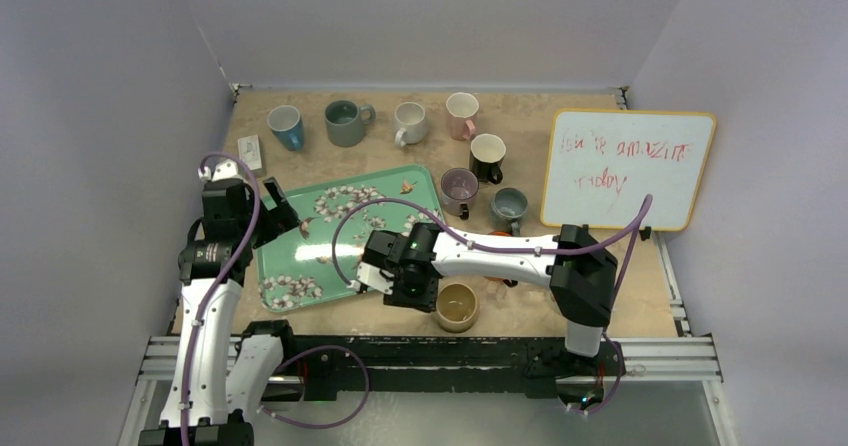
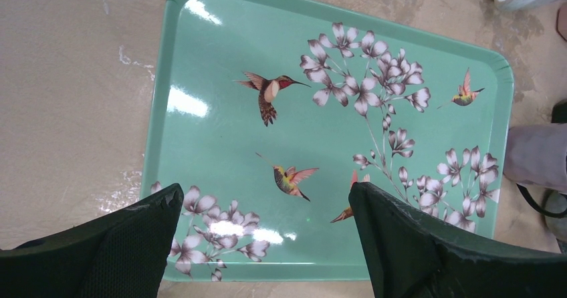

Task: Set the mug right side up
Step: Place the cup at the corner of the board, then reset both arms

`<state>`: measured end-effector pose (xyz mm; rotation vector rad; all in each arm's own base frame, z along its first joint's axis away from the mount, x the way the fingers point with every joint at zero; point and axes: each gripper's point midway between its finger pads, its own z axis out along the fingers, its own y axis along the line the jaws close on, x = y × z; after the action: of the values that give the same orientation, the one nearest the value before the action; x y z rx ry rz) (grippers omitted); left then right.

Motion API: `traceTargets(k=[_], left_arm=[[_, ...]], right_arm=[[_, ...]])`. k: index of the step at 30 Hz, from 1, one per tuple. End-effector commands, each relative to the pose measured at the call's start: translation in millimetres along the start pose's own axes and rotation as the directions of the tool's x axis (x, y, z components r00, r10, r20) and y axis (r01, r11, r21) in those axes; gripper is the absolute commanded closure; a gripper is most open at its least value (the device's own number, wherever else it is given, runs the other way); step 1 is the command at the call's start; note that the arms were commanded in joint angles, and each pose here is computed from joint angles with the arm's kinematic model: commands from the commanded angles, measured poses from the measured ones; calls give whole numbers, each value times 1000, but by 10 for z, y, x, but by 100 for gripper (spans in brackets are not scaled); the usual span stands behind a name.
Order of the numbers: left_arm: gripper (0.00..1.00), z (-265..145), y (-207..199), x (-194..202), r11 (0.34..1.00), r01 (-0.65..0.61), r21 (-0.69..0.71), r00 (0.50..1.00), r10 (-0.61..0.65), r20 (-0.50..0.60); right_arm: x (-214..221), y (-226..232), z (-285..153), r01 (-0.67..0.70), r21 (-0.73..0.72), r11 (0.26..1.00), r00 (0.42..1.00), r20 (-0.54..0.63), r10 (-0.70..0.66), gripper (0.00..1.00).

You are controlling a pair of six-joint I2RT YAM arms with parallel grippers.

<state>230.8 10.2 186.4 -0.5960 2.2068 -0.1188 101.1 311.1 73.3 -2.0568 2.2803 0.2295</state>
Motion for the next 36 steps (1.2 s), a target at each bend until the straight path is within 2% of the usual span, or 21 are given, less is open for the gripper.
traceTargets(k=[1,6,11,19,21,22,23,24,25,27,29,30,34,36], left_arm=[[5,-78,-60,-111,1000,0,26,999,-1,40],[6,-66,-72,-107,999,-4,33,999,3,38],[6,-61,-74,-103,999,-9,34,999,8,32],[6,-84,-126,-97,997,-34,71,999,32,35],[6,-108,-196,-89,993,-47,113,999,44,31],[6,-128,-246,-90,988,-56,143,998,52,32],[6,-163,-336,-75,978,-69,197,997,64,30],[6,-184,-390,-75,968,-90,233,996,84,37],[7,-249,-541,-43,939,-114,326,993,109,35],[7,-413,-832,-12,848,-172,501,985,164,61],[7,-650,-1133,44,706,-204,679,976,200,86],[3,-757,-1248,77,638,-193,745,976,200,82],[1,-1110,-1510,94,439,-159,884,979,186,84],[1,-1239,-1553,95,389,-155,908,978,188,86]], right_arm=[[66,58,-15,12,-24,1000,1000,-27,-13,67],[146,73,29,17,-27,999,999,-32,-18,67],[99,67,-36,31,-17,999,999,10,-30,65],[-191,104,-484,45,11,999,972,229,-47,52],[-280,94,-648,28,37,999,950,311,-38,44],[-303,84,-731,14,50,999,937,348,-31,36],[-340,71,-829,0,67,998,919,393,-26,26],[-366,49,-925,-20,85,996,901,434,-19,9],[-394,7,-1034,-49,113,992,879,477,-11,2],[-421,-89,-1256,-124,161,979,824,566,11,1],[-399,-187,-1507,-217,198,956,753,657,35,1],[-374,-238,-1624,-267,211,941,714,698,46,1],[-127,-497,-2060,-539,178,823,522,837,161,1],[13,-526,-2244,-609,129,782,431,882,189,1]])
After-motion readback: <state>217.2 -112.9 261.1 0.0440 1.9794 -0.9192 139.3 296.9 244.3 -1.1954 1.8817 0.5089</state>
